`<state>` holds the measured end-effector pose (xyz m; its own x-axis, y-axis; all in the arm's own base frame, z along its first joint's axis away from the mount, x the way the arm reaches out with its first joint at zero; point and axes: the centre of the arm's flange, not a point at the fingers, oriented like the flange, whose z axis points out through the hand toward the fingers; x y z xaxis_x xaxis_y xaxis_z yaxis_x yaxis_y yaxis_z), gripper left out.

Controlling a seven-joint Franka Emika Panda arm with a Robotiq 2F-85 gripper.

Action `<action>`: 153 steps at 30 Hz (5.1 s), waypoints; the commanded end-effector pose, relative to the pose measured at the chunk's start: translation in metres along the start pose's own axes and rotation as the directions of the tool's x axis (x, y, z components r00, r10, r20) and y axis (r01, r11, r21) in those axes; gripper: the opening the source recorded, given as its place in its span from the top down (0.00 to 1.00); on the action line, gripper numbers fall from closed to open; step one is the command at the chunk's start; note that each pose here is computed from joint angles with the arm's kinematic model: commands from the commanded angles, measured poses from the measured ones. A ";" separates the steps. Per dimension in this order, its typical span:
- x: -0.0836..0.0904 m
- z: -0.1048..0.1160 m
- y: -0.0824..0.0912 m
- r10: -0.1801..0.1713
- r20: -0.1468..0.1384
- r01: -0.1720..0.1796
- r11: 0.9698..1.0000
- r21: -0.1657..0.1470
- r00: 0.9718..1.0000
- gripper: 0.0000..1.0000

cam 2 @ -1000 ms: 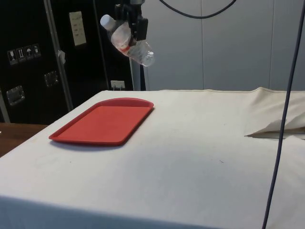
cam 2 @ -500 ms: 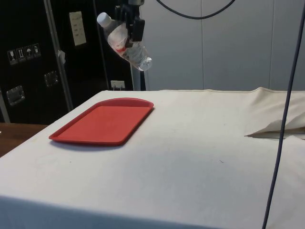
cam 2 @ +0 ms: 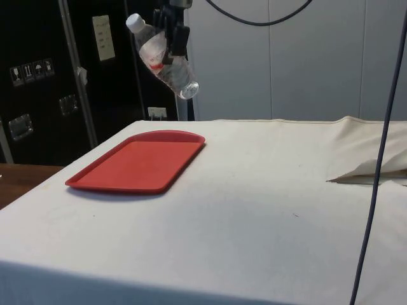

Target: Place the bottle upright on the tray.

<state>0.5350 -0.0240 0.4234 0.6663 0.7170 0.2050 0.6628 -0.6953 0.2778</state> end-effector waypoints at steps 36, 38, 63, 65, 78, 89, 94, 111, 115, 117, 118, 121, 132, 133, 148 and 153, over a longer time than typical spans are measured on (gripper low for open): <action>-0.006 0.000 0.007 0.185 -0.186 -0.166 0.980 0.110 0.965 0.64; -0.007 0.000 0.007 0.194 -0.194 -0.174 0.978 0.116 0.962 0.64; -0.015 0.000 0.012 0.319 -0.297 -0.259 0.940 0.222 0.900 0.64; -0.017 0.001 0.013 0.330 -0.305 -0.267 0.936 0.230 0.894 0.64; -0.020 0.003 0.014 0.359 -0.326 -0.283 0.924 0.257 0.875 0.64; -0.019 0.003 0.013 0.345 -0.337 -0.278 0.932 0.231 0.876 0.64; -0.019 0.005 0.014 0.334 -0.351 -0.283 0.940 0.188 0.875 0.64; -0.021 0.012 0.014 0.330 -0.356 -0.312 0.944 0.110 0.874 0.64; -0.019 0.012 0.012 0.335 -0.377 -0.328 0.941 0.083 0.864 0.64; -0.020 0.016 0.011 0.340 -0.373 -0.335 0.939 0.080 0.863 0.64; -0.020 0.018 0.010 0.341 -0.372 -0.336 0.938 0.081 0.863 0.64; -0.021 0.023 0.010 0.348 -0.367 -0.344 0.936 0.078 0.863 0.64; -0.024 0.044 0.011 0.374 -0.346 -0.381 0.923 0.052 0.860 0.64; -0.024 0.046 0.011 0.376 -0.345 -0.382 0.923 0.051 0.860 0.64; -0.027 0.067 0.017 0.416 -0.320 -0.430 0.902 0.030 0.851 0.64; -0.018 0.062 0.021 0.436 -0.352 -0.459 0.888 0.021 0.828 0.64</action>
<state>0.5561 -0.0586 0.3596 0.7355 0.3140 0.6003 0.2976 -0.9458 0.1302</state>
